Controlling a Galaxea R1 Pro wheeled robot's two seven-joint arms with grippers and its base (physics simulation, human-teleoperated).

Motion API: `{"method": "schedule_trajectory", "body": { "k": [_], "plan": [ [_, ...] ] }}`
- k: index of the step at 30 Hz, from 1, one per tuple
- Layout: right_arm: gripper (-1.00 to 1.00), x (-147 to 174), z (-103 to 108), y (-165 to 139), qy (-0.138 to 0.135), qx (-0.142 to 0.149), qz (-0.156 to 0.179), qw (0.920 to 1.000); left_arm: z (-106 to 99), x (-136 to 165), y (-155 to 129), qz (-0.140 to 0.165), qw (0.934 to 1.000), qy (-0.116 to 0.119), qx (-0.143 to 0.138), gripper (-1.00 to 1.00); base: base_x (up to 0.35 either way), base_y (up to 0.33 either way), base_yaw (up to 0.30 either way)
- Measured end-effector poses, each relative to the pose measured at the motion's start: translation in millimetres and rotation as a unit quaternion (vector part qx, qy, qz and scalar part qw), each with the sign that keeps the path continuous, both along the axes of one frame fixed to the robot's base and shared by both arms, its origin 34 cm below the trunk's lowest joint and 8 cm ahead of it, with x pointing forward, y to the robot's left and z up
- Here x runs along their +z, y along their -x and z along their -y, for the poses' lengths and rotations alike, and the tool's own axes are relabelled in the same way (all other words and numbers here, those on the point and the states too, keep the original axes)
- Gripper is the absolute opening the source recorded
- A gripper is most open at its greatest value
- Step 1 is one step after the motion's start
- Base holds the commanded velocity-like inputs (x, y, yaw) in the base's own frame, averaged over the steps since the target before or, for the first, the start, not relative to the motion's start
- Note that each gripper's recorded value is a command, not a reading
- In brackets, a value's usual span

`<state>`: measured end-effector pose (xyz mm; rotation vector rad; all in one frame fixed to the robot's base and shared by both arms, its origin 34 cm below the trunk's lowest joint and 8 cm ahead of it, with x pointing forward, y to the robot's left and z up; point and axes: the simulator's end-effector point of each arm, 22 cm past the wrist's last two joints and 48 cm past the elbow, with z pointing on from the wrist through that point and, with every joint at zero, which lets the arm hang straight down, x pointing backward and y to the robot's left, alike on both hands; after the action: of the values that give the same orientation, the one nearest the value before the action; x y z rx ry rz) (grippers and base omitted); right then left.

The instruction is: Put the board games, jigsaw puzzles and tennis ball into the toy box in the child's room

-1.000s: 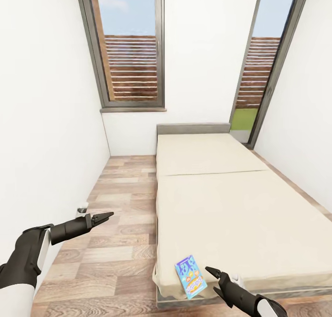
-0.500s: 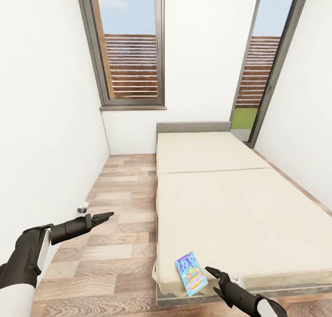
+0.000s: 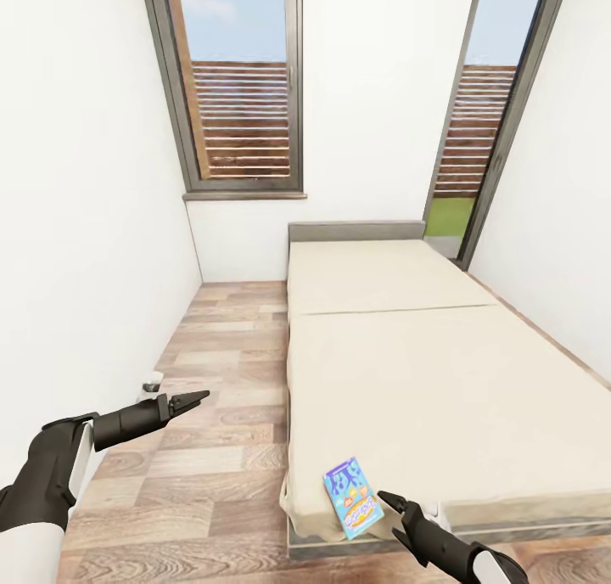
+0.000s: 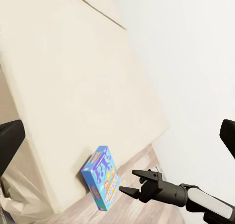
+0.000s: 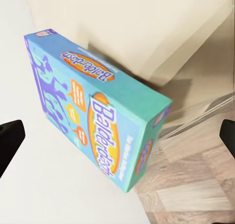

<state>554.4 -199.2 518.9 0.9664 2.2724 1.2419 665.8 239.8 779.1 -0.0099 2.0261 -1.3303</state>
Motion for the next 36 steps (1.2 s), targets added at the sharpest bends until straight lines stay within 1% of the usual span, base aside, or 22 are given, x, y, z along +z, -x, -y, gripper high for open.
{"method": "schedule_trajectory", "body": {
  "k": [11,22,36],
  "plan": [
    [1.00,-21,0,3,-0.002,0.000,0.001,1.0000,0,-22,3,0.000,1.0000,0.000,0.000,1.00,0.000,0.000,0.000],
    [1.00,-20,-2,3,-0.003,0.003,0.001,1.0000,0,-16,2,0.008,1.0000,-0.003,0.000,1.00,0.000,0.000,0.000],
    [1.00,-20,-4,4,-0.005,0.006,0.001,1.0000,0,-15,1,0.011,0.9999,-0.004,0.000,1.00,0.000,0.000,0.000]
  ]
}}
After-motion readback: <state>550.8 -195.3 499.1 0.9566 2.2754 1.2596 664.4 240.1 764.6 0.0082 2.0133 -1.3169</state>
